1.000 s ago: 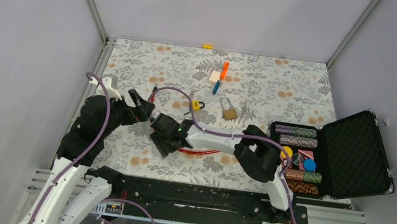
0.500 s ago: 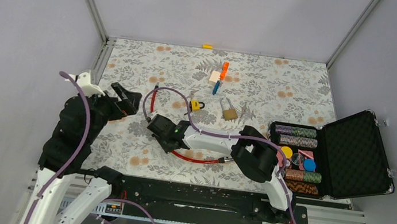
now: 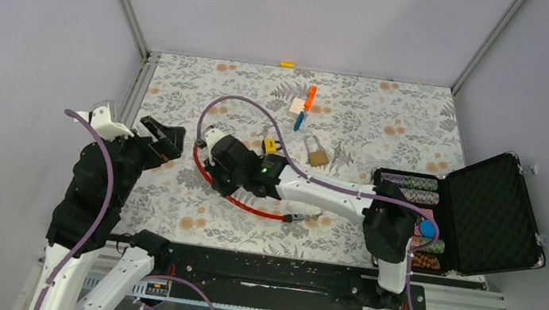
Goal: Lock with the key
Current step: Pick up the lock from the center of the board.
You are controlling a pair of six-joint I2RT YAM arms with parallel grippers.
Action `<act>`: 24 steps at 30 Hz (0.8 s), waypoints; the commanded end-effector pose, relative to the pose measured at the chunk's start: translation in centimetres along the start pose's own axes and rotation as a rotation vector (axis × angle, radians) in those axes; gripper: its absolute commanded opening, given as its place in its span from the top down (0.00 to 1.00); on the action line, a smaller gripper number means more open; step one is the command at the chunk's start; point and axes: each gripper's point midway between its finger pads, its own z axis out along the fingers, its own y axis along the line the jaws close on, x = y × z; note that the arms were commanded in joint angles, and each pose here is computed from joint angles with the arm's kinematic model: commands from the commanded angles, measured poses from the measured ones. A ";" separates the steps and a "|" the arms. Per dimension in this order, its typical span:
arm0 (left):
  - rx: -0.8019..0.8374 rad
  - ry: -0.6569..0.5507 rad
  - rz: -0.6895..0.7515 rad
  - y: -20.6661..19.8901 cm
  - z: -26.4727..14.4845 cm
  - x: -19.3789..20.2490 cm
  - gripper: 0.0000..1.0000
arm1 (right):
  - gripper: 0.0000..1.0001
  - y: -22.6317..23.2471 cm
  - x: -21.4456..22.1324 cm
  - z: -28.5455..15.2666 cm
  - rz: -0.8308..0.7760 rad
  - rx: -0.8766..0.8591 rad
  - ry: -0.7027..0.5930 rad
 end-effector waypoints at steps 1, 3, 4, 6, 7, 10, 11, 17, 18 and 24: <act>-0.050 -0.023 -0.063 1.1 0.6 0.5 0.01 | 1.00 1.4 -6.1 -3.8 0.062 -0.119 -0.183; -0.075 0.023 -0.096 1.8 1.4 2.4 0.01 | 1.00 1.3 -6.5 -4.2 0.091 -0.129 -0.210; -0.097 0.047 -0.117 2.3 1.9 3.5 0.01 | 1.00 1.3 -6.6 -4.4 0.107 -0.134 -0.220; -0.123 0.097 -0.157 3.0 3.0 5.8 0.01 | 1.00 1.3 -6.9 -4.9 0.137 -0.154 -0.245; -0.126 0.123 -0.185 3.1 3.5 6.8 0.01 | 1.00 1.3 -7.1 -5.1 0.151 -0.158 -0.257; -0.109 0.197 -0.234 2.8 4.9 9.4 0.01 | 1.00 1.2 -7.4 -5.7 0.180 -0.170 -0.278; -0.108 0.222 -0.245 2.8 5.4 10.2 0.01 | 1.00 1.2 -7.5 -5.8 0.188 -0.175 -0.284; -0.095 0.306 -0.334 2.3 7.5 13.2 0.03 | 1.00 1.4 -8.0 -6.9 0.222 -0.219 -0.323; -0.087 0.316 -0.354 2.1 7.7 13.6 0.05 | 1.00 1.5 -8.0 -7.0 0.227 -0.223 -0.325; -0.051 0.354 -0.471 1.7 9.0 15.8 0.24 | 1.00 1.6 -8.6 -7.6 0.246 -0.253 -0.363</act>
